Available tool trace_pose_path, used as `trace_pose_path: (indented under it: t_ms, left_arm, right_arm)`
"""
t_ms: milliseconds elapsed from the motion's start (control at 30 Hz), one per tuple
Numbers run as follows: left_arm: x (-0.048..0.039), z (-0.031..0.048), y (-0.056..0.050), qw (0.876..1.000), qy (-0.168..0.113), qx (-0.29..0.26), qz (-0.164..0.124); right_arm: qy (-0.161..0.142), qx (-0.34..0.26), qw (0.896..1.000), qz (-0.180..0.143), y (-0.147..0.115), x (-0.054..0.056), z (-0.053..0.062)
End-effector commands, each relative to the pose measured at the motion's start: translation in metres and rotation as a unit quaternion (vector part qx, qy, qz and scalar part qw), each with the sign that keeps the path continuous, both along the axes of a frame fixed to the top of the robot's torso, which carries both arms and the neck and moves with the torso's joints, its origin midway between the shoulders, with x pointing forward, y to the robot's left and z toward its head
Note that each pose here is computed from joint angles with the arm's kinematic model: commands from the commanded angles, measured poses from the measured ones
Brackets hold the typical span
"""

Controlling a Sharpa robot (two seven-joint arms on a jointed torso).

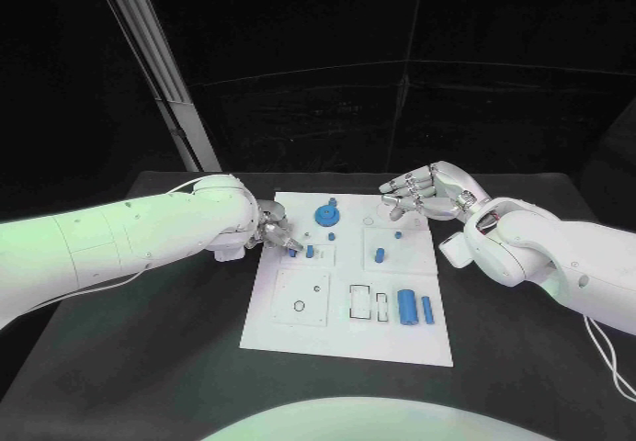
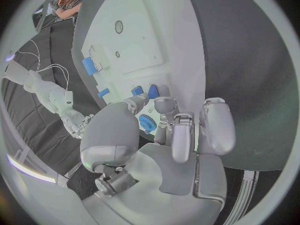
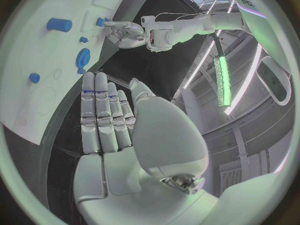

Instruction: Assemble the parts on the task board

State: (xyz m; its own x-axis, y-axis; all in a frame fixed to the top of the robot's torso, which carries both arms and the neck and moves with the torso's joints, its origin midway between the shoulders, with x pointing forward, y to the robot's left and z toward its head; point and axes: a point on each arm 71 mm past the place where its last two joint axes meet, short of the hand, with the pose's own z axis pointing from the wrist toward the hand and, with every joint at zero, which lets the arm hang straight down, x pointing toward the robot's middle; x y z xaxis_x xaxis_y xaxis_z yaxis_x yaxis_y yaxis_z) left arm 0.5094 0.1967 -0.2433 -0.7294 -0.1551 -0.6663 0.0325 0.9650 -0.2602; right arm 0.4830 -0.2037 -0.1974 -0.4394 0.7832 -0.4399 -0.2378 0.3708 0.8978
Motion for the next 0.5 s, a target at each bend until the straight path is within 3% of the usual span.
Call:
trace_pose_path:
  t_ms: [33,500]
  left_arm:
    - [0.0000,-0.0004,0.0015,1.000,0.000,0.008,0.003]
    - [0.0013,0.0070,0.0005,0.998,-0.051,-0.039,0.012]
  right_arm:
    - [-0.001,0.003,1.000,0.005,0.0008,-0.0001,0.0013]
    - [0.001,0.002,1.000,0.003,0.0006,0.0005,0.0008]
